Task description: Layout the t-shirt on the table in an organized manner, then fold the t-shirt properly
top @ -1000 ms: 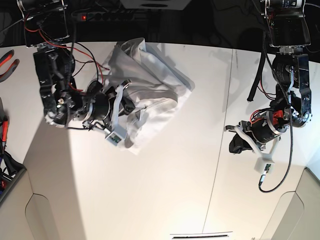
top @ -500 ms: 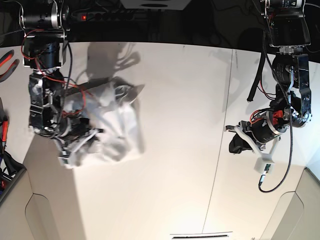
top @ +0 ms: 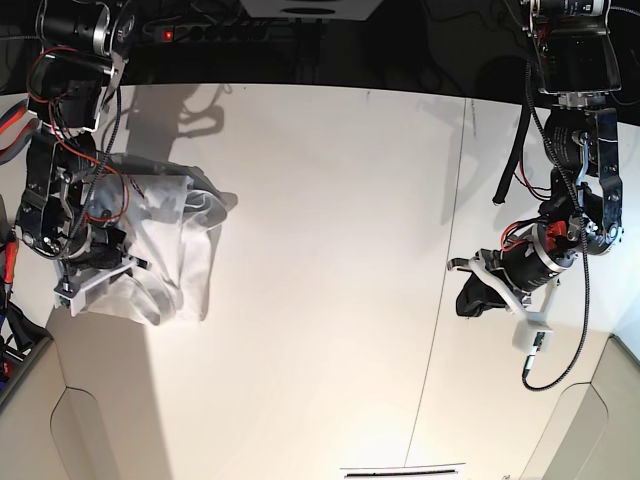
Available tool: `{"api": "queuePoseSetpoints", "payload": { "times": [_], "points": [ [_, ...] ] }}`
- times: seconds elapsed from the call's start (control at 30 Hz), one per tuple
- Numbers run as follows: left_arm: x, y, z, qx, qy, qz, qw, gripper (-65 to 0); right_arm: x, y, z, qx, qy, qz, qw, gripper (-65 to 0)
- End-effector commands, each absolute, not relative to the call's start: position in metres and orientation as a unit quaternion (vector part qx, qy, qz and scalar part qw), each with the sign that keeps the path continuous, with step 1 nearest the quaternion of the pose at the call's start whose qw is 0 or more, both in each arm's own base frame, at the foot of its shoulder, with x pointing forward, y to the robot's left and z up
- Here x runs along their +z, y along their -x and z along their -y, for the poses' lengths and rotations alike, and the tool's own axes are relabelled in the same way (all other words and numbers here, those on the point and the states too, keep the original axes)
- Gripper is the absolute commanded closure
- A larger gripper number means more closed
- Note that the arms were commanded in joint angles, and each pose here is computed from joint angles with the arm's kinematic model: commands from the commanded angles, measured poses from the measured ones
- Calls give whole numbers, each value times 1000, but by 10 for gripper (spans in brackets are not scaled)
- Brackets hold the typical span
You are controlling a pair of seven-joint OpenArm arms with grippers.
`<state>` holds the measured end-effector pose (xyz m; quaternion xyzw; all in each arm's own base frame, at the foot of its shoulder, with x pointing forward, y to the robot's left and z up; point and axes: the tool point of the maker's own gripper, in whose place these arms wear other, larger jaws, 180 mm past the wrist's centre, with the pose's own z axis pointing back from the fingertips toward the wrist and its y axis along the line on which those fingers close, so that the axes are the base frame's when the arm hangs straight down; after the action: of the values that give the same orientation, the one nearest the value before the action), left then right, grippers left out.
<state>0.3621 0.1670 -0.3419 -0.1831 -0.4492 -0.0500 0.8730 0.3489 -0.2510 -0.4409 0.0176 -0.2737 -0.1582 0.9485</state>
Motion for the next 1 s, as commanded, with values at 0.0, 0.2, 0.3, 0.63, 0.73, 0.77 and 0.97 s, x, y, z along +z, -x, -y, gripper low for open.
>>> {"api": "queuePoseSetpoints", "payload": {
  "times": [0.0, 0.2, 0.3, 0.63, 0.73, 0.77, 0.97],
  "points": [
    [-321, -373, -168, -55, 186, 481, 855, 0, -424, -356, 265, -159, 5, 291, 943, 0],
    [-318, -376, -167, -55, 187, 487, 851, 0, -356, -383, 260, -110, 9, 380, 918, 0],
    [-315, -377, -167, -58, 188, 495, 846, 0, -328, -394, 249, -90, -13, 420, 903, 0],
    [-263, -379, -202, -32, 198, 568, 798, 0, -274, -400, 201, 11, -101, 489, 866, 0],
    [-238, -363, -232, -9, 183, 604, 776, 0, -274, -381, 197, 23, -92, 492, 865, 0],
    [-233, -354, -241, -1, 180, 611, 771, 0, -275, -372, 195, 27, -92, 491, 866, 0],
    [-227, -278, -273, 12, 175, 601, 780, 0, -285, -299, 182, 67, -66, 469, 878, 0]
  ]
}}
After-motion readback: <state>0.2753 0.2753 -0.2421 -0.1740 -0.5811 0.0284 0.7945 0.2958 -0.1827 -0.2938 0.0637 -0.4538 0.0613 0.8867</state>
